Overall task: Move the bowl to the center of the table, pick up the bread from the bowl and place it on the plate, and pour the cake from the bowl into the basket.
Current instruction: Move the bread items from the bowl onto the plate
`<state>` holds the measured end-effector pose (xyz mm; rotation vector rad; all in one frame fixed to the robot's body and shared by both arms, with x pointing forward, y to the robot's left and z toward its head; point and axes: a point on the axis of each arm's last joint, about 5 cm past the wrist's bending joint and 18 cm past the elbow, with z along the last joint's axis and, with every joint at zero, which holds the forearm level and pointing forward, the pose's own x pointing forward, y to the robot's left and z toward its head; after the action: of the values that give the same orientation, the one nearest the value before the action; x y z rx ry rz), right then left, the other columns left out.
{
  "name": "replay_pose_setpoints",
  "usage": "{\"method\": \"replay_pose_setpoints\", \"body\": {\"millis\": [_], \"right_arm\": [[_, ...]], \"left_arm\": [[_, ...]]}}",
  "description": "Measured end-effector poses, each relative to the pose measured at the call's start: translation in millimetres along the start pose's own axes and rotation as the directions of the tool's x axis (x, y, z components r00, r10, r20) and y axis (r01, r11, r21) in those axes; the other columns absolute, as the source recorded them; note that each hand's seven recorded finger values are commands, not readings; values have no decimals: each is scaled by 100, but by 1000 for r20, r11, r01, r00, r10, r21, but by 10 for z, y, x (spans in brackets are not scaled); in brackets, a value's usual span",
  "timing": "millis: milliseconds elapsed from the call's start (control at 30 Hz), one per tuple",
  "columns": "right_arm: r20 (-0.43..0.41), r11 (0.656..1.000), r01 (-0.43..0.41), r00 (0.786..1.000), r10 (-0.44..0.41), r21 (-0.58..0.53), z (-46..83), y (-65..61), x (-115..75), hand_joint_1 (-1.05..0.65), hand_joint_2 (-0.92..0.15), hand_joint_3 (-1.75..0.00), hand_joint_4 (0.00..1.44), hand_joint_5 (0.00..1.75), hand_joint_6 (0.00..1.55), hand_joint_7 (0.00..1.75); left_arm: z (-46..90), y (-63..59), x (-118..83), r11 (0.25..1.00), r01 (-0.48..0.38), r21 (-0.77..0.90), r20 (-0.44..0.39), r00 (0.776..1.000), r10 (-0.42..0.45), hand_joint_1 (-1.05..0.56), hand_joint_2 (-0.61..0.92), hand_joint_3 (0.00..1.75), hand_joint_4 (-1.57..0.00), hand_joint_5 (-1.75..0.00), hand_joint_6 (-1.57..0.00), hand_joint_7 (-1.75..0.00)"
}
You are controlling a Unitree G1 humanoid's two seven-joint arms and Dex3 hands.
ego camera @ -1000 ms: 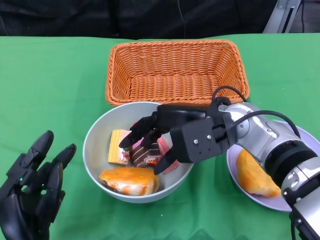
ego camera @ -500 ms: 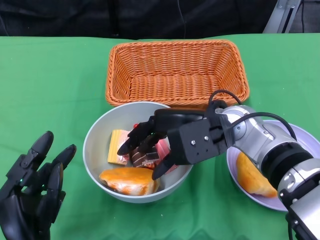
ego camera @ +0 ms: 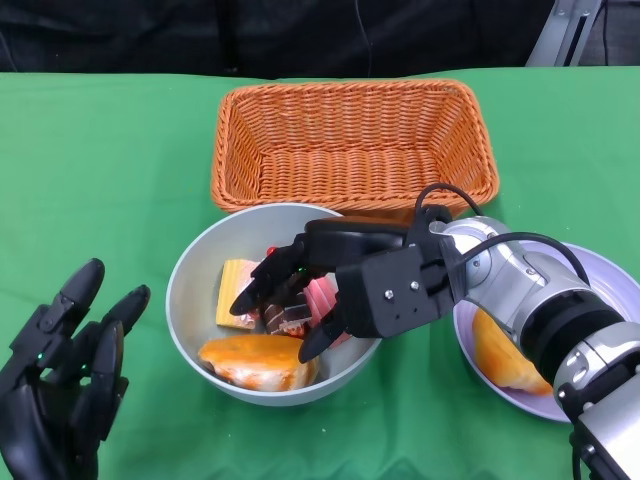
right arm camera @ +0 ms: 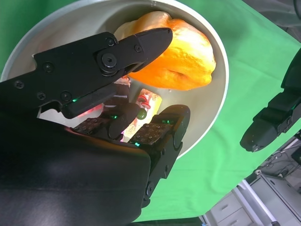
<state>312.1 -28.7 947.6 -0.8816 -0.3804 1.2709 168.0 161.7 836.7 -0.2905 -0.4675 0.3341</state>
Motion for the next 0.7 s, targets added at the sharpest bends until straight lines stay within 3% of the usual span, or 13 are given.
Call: {"method": "replay_pose_setpoints", "body": {"millis": [300, 700], "right_arm": [[29, 999, -11, 1000, 10, 31, 8, -31, -14, -52, -76, 0, 80, 5, 74, 1], [51, 997, -66, 997, 64, 40, -19, -80, -109, -61, -78, 0, 79, 4, 72, 0]], "left_arm": [[-1, 2, 7, 1000, -4, 1, 11, 1000, 4, -50, 92, 30, -100, -1, -86, 0], [1, 4, 9, 1000, -5, 2, 12, 1000, 5, -49, 92, 30, -98, 0, -85, 0]]}}
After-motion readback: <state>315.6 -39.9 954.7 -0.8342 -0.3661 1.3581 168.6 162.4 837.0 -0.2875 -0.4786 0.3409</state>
